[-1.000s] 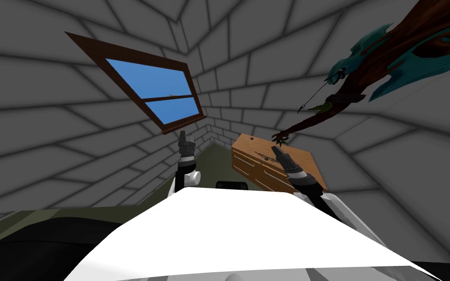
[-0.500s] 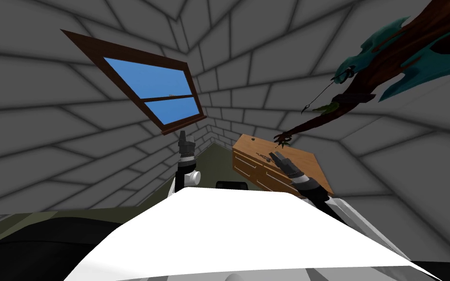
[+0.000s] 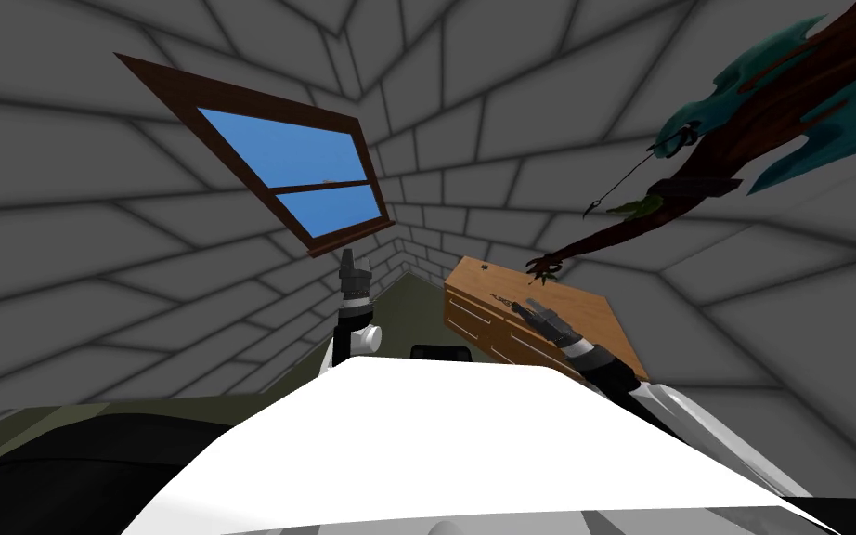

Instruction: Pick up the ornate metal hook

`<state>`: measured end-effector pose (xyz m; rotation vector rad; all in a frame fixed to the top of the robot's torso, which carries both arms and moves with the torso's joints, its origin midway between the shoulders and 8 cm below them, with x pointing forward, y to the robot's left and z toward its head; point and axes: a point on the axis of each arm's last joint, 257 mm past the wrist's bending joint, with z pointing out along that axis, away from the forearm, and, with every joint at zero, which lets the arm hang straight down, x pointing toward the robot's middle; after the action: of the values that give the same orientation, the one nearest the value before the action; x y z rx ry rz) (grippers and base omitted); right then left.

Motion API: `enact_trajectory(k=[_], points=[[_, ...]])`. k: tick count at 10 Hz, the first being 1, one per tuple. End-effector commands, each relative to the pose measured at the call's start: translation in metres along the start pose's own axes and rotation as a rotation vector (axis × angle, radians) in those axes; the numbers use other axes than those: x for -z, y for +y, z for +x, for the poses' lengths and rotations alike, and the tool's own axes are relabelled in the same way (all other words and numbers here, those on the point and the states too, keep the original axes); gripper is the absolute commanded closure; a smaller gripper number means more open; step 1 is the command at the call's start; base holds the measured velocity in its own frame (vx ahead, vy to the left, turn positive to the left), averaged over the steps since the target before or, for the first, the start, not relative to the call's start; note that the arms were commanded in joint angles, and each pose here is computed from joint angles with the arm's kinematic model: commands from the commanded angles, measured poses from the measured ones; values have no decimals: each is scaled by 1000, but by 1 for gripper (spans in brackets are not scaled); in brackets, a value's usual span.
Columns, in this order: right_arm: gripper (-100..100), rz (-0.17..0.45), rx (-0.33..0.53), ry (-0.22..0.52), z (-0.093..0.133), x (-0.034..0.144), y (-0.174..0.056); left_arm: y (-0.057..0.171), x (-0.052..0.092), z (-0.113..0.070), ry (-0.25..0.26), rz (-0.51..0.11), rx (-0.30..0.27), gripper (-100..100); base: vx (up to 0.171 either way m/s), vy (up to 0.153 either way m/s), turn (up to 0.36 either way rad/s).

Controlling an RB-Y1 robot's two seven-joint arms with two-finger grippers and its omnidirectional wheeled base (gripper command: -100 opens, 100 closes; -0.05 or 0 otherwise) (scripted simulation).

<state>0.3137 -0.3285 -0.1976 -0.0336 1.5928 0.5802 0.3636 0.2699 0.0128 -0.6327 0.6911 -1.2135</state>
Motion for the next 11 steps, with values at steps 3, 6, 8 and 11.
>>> enact_trajectory(k=[3, 6, 8, 11], points=[[-100, 29, 83, 113, 24, 16, -24, 0, 0, 0, 0, 0, 0, 0, 43, 25, 27], [-100, 66, 171, 243, 50, 40, -54, 0, 0, 0, 0, 0, 0, 0, 36, 33, 46], [-100, 83, 218, 311, 62, 53, -70, 0, 0, 0, 0, 0, 0, 0, 39, 26, 49], [-100, 97, 282, 394, 77, 67, -87, 0, 0, 0, 0, 0, 0, 0, 38, 29, 49]])
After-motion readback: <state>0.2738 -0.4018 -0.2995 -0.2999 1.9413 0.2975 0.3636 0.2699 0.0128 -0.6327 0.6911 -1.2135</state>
